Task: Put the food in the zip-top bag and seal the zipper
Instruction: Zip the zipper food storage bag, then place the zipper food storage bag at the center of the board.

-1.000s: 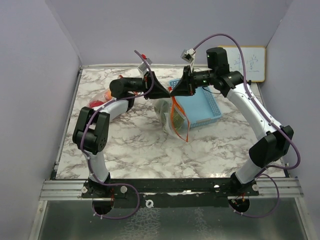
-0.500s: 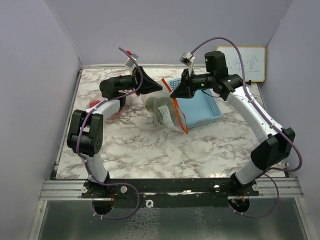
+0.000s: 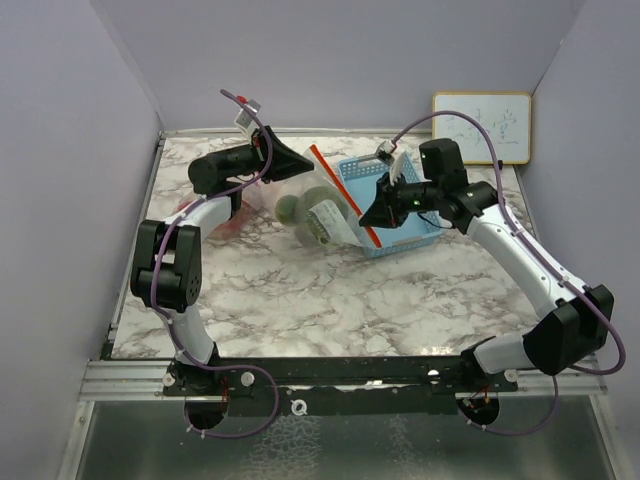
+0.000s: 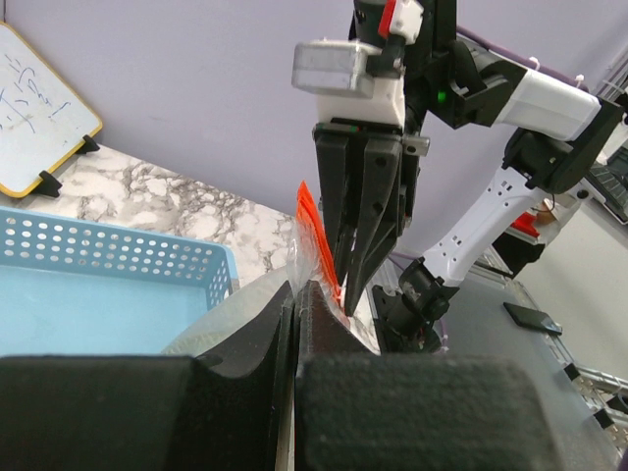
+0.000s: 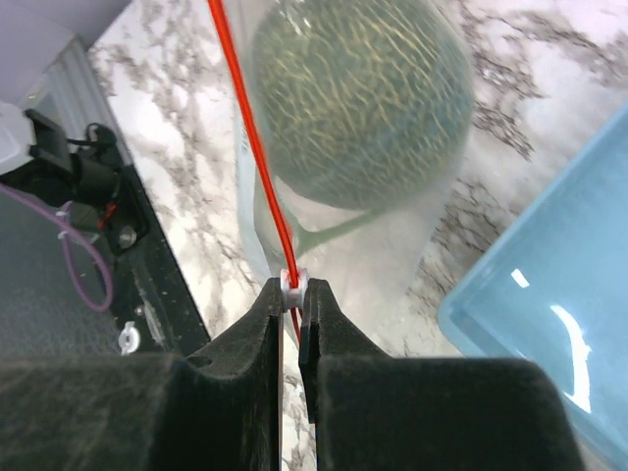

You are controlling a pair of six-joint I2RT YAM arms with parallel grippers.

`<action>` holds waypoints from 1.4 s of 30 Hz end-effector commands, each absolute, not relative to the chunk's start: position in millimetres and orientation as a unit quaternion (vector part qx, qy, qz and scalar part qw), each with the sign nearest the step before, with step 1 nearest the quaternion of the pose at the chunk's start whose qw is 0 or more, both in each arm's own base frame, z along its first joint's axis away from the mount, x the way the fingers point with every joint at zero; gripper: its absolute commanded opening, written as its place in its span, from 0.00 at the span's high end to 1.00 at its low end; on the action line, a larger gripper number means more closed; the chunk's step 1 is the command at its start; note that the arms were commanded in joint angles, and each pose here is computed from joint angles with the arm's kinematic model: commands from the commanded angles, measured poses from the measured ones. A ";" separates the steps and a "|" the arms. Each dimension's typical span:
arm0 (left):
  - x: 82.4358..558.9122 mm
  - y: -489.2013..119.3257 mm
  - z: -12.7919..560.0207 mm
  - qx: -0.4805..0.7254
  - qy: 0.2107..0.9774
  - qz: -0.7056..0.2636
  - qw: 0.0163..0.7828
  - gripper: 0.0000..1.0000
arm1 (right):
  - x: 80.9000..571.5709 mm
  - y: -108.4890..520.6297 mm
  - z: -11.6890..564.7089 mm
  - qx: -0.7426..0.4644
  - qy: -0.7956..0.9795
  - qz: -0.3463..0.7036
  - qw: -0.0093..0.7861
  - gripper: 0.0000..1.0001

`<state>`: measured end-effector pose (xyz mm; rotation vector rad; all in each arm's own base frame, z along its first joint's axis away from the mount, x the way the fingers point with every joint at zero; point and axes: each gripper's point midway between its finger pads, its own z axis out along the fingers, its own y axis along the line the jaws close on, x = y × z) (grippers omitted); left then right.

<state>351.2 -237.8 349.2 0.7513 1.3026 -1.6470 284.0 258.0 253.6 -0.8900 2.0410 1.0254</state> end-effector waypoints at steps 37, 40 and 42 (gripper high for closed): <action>420.1 -198.7 301.4 0.197 0.766 -0.439 0.427 0.01 | 365.3 199.5 300.6 -0.167 0.856 0.194 0.448 0.01; 433.3 -169.8 285.6 0.129 0.817 -0.345 0.444 0.01 | 374.2 206.0 306.3 -0.168 0.850 0.202 0.456 0.00; 441.7 -144.2 279.8 0.055 0.839 -0.278 0.465 0.01 | 380.6 209.4 307.6 -0.165 0.850 0.204 0.457 0.00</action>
